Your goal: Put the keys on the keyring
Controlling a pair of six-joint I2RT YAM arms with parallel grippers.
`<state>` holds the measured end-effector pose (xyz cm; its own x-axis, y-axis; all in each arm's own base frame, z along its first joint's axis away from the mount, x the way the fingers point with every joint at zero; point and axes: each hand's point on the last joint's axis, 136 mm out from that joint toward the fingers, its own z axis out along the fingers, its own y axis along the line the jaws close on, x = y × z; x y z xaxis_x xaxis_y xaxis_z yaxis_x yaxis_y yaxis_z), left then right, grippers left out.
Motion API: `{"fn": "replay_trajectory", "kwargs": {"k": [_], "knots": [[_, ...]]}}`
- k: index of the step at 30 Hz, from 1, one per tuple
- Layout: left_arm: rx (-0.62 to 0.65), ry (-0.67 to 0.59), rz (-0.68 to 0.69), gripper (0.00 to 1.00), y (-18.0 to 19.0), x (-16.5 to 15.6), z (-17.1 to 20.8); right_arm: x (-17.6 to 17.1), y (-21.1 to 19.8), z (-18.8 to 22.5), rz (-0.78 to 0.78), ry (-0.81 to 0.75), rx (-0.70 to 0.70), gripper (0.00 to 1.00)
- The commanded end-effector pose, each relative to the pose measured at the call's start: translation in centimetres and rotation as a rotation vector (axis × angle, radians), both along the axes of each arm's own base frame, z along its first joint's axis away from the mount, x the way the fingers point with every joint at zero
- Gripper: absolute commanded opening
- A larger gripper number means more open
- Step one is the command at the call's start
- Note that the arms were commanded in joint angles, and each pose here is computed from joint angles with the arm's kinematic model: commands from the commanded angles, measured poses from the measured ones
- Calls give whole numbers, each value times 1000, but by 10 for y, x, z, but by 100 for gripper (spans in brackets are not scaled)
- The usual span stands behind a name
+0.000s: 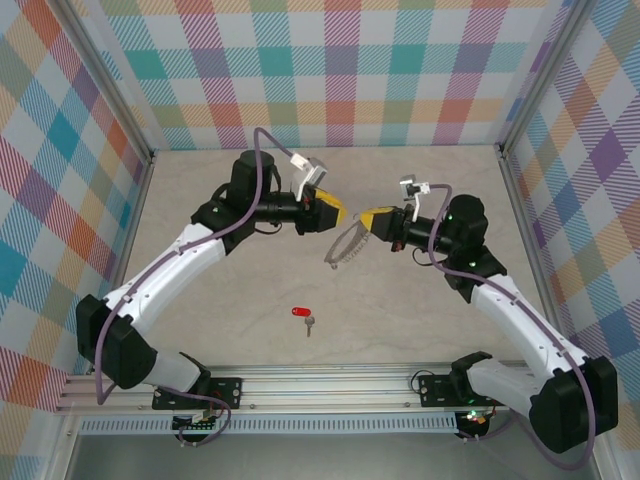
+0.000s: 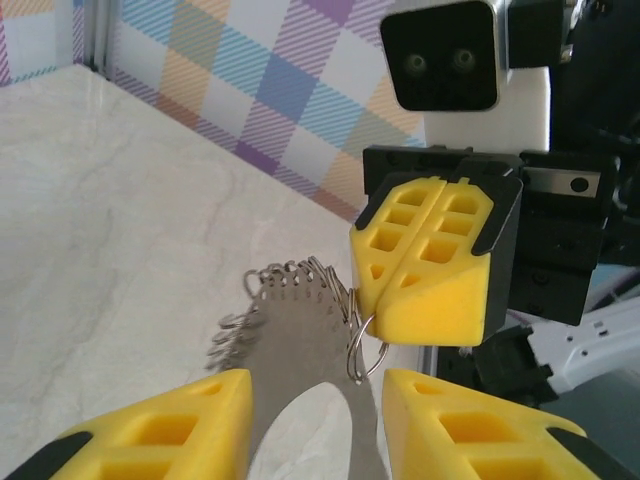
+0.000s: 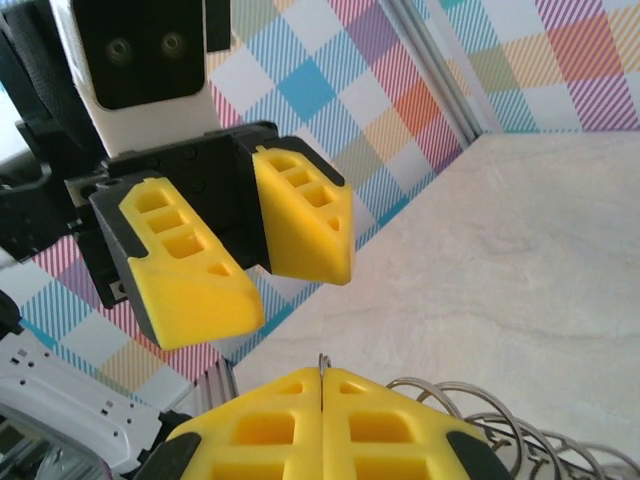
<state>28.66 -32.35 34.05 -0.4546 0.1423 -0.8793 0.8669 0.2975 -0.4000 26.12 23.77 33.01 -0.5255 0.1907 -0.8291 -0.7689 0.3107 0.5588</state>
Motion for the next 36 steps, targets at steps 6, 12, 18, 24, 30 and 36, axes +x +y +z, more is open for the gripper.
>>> {"fn": "replay_trajectory", "kwargs": {"k": [6,12,18,24,30,36], "knots": [[-162,38,-3,34,-4,1,20,-4,-11,39,-68,-124,140,0],[-237,66,-22,30,-12,-1,29,-3,-16,49,-102,-149,217,0],[-254,80,-50,29,-24,-6,28,2,-14,53,-117,-153,267,0],[-273,81,-59,29,-29,-7,30,5,-9,57,-114,-155,290,0],[-291,75,-65,29,-30,-9,35,7,-5,56,-114,-152,299,0],[-296,74,-68,24,-31,-10,36,10,-2,54,-110,-145,306,0]]}}
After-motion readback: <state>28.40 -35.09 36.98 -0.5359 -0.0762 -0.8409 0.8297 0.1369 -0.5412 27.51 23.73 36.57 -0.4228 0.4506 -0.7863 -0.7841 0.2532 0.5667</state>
